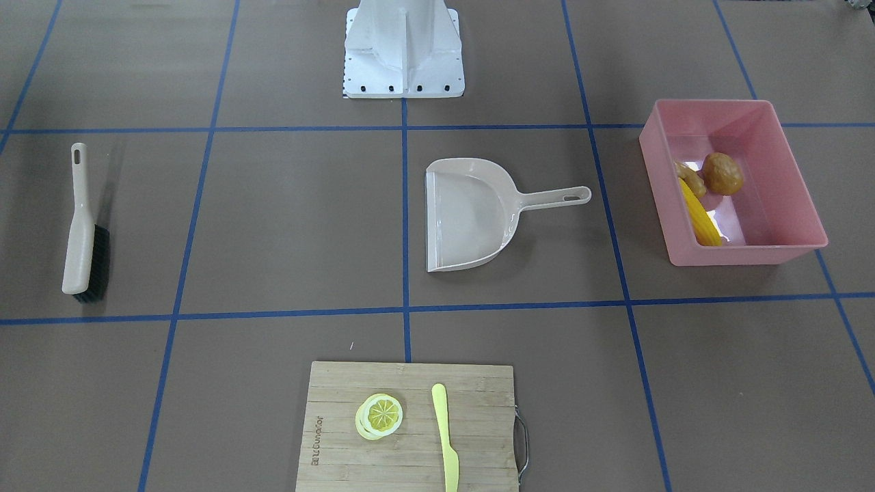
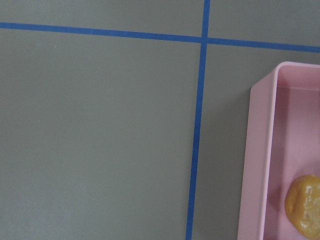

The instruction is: Sweep and dump trash into bin

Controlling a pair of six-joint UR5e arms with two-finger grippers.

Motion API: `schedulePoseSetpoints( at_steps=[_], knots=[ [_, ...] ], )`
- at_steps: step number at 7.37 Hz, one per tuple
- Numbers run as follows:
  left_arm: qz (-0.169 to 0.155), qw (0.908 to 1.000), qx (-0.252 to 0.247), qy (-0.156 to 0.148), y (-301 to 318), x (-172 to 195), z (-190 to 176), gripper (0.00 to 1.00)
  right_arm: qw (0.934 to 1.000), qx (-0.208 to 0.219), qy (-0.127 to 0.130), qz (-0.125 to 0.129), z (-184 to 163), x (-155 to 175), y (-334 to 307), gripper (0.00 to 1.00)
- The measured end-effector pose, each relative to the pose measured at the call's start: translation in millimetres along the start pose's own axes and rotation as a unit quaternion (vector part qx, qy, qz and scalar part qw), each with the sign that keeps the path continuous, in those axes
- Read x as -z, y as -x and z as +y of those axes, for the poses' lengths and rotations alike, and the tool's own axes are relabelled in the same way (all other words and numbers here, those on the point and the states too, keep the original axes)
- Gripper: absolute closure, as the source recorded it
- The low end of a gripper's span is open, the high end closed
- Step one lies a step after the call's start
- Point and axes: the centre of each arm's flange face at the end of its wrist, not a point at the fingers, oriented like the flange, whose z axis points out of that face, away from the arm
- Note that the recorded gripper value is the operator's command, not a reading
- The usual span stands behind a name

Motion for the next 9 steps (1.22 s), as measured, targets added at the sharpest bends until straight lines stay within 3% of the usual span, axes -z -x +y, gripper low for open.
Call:
schedulePoseSetpoints(
  at_steps=[9],
  knots=[
    [0.002,0.9998,0.02,-0.007,14,6,3,0.02,1.0,0.001,0.0,0.0,0,0,1,0.0]
  ],
)
